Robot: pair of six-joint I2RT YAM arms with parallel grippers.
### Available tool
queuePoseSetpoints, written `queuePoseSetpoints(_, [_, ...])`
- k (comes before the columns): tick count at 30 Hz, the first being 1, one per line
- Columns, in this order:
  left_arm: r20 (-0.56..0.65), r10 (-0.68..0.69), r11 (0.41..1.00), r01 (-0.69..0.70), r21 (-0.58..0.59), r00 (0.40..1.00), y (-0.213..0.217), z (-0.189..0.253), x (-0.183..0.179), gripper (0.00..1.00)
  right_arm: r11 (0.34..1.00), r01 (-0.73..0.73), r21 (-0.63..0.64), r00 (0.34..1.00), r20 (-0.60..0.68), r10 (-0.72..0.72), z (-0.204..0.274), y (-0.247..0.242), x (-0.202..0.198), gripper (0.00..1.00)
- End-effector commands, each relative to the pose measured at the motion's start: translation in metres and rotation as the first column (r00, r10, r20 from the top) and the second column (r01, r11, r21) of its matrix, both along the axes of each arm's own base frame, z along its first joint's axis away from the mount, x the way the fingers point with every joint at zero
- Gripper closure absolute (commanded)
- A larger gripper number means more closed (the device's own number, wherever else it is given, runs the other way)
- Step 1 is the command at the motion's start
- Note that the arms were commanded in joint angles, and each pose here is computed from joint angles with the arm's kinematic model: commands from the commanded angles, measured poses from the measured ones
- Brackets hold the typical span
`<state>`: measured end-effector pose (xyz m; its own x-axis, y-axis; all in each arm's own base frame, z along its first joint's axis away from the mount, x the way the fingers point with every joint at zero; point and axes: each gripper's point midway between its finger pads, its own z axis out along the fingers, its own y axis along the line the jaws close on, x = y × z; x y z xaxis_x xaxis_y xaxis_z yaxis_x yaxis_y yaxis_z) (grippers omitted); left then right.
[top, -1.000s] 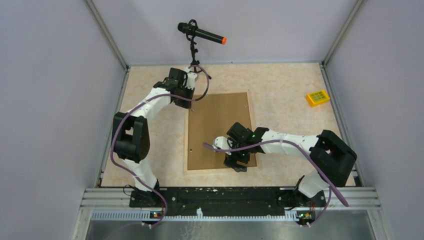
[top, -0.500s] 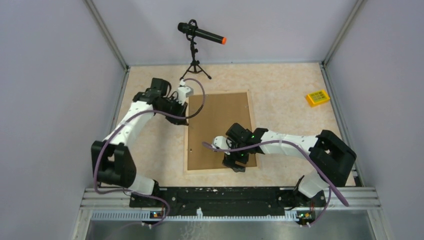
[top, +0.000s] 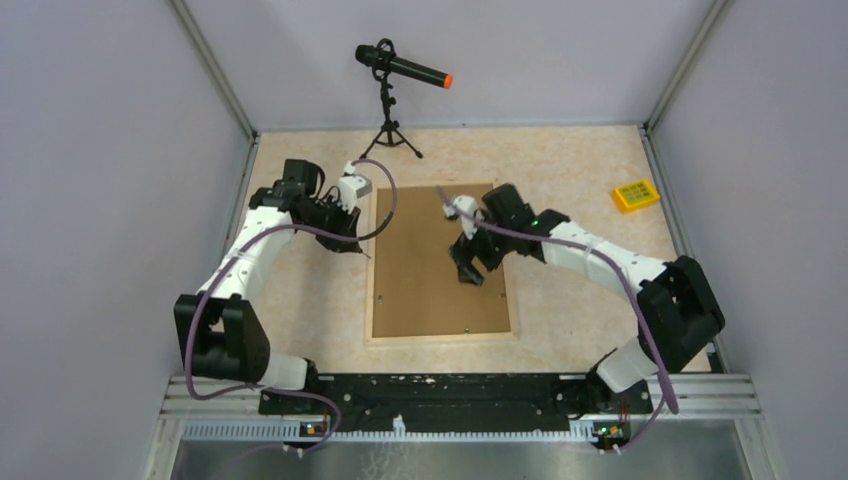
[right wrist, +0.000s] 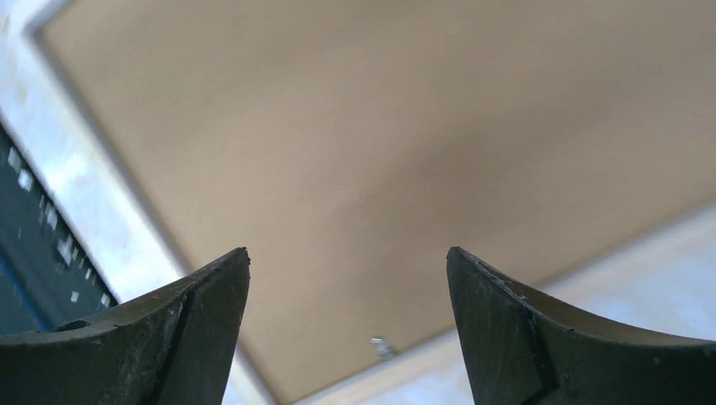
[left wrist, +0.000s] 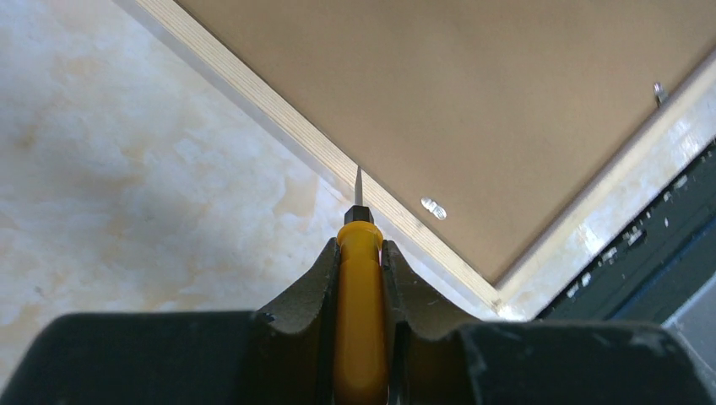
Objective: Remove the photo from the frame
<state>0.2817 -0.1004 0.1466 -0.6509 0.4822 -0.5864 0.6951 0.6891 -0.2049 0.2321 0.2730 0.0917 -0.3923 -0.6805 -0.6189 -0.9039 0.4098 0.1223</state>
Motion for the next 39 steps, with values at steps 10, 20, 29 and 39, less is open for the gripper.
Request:
queuePoseSetpoints(10, [0.163, 0.146, 0.988, -0.134, -0.083, 0.976, -0.013, 0.04, 0.114, 1.0, 0.794, 0.608, 0.004, 0.793, -0.044, -0.607, -0.006, -0.069, 0.137, 0.22])
queuePoseSetpoints(20, [0.195, 0.179, 0.982, -0.163, -0.094, 0.964, -0.012, 0.051, 0.123, 1.0, 0.698, 0.702, -0.143, 0.691, -0.103, -0.716, -0.065, -0.088, 0.122, 0.38])
queuePoseSetpoints(29, [0.188, 0.182, 0.982, -0.171, -0.074, 0.965, -0.007, 0.05, 0.111, 1.0, 0.837, 0.494, -0.236, 0.858, -0.023, -0.513, -0.09, -0.101, 0.111, 0.92])
queuePoseSetpoints(39, [0.167, 0.192, 0.981, -0.183, -0.066, 0.967, -0.003, 0.049, 0.095, 1.0, 0.976, 0.036, -0.214, 0.991, 0.136, -0.006, -0.053, -0.065, 0.174, 1.0])
